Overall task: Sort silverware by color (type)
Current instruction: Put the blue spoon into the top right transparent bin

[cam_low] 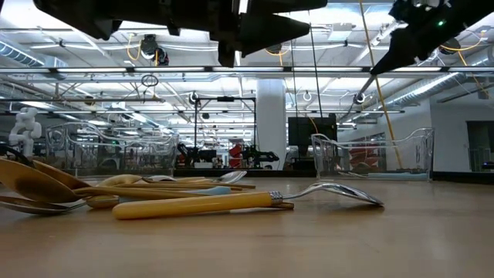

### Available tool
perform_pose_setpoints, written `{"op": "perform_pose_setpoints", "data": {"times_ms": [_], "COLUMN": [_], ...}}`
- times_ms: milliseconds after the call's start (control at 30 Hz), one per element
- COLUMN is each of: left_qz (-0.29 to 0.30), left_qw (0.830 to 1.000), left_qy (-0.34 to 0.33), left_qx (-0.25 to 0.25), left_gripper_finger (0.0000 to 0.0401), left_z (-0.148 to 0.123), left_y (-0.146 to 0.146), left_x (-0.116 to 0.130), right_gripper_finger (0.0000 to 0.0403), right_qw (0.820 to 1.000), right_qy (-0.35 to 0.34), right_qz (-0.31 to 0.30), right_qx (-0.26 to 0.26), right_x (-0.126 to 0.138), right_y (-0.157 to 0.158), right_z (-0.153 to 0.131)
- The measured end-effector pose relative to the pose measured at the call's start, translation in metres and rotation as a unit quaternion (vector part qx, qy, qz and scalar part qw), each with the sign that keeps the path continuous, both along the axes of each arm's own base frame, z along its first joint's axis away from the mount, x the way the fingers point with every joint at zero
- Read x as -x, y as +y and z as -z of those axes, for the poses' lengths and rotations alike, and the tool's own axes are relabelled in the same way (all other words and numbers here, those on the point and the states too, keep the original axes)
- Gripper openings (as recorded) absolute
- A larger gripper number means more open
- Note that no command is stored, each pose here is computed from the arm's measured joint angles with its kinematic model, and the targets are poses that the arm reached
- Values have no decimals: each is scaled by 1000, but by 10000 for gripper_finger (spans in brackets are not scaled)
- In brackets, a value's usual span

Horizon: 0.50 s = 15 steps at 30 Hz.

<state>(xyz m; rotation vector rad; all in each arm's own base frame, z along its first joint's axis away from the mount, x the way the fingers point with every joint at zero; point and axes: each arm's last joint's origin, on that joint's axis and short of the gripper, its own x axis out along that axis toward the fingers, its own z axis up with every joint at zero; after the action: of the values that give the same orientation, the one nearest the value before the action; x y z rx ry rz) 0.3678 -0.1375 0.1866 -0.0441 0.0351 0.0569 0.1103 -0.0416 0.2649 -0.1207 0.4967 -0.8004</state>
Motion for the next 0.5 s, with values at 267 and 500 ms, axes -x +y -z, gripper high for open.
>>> {"op": "perform_pose_setpoints", "data": {"times_ms": [267, 500], "left_qz": [18, 25], "left_qw": [1000, 1000], "left_qy": [3, 6], "left_qx": [-2, -3], "left_gripper_finger": [218, 218], "left_z": [1, 1], "left_y": [-13, -18], "left_x": [5, 7], "right_gripper_finger": [55, 55], "right_qw": [1000, 997], "right_qy": [14, 24], "right_qz": [-4, -25], "right_qx": [-25, -75], "right_x": [-5, -6], "right_y": [-24, -44], "right_z": [3, 11]}}
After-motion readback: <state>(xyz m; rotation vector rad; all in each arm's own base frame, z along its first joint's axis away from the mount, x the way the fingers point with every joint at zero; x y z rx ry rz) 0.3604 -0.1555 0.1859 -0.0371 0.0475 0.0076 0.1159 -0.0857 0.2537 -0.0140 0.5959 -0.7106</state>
